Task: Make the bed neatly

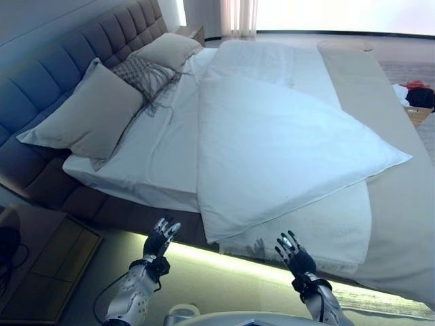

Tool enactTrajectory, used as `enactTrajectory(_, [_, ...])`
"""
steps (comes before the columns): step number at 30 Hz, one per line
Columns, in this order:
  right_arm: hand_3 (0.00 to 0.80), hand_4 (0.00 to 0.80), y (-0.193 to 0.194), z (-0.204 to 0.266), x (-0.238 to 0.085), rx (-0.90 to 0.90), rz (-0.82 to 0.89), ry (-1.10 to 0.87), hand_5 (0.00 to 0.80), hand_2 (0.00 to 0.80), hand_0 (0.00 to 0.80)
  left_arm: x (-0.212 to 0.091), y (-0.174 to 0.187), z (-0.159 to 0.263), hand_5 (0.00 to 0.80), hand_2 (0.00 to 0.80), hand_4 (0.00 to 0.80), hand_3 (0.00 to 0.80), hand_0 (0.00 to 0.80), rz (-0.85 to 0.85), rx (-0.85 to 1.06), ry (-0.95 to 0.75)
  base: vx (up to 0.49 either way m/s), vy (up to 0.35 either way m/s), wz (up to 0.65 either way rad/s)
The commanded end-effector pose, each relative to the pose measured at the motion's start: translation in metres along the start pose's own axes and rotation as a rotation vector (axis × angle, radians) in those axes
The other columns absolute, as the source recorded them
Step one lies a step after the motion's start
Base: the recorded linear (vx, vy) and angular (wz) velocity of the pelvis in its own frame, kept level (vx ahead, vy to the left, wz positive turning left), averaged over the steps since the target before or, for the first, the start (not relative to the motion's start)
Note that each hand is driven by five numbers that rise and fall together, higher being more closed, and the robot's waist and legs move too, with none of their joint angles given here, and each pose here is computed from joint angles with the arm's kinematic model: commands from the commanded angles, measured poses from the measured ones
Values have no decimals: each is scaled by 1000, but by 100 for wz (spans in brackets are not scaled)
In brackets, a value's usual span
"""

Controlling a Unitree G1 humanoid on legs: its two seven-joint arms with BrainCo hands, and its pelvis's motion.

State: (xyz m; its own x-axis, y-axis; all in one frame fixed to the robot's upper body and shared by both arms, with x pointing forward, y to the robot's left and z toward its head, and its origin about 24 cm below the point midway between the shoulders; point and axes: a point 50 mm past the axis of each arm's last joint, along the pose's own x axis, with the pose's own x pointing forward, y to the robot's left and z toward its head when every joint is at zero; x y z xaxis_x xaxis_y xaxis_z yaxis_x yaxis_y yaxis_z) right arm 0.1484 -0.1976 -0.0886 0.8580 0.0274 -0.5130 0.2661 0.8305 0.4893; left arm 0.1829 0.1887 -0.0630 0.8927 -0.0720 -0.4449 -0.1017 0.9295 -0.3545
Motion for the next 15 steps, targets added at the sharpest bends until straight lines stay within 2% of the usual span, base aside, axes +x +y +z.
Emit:
enactTrajectory(1, [0, 0, 24, 26, 14, 66, 71, -158, 0, 0, 0, 2, 2, 51, 0, 0, 0, 0, 0, -17, 56, -187, -34, -6, 5])
enactTrajectory(6, [0, 0, 23, 36, 24, 129, 14, -193, 0, 0, 0, 12, -8, 58, 0, 0, 0, 0, 0, -54, 51, -211, -76, 0, 5])
enactTrajectory(15, [0, 0, 15, 34, 20, 51, 5, -165, 0, 0, 0, 14, -16, 50, 0, 0, 0, 0, 0, -126, 24, -197, -24, -3, 3])
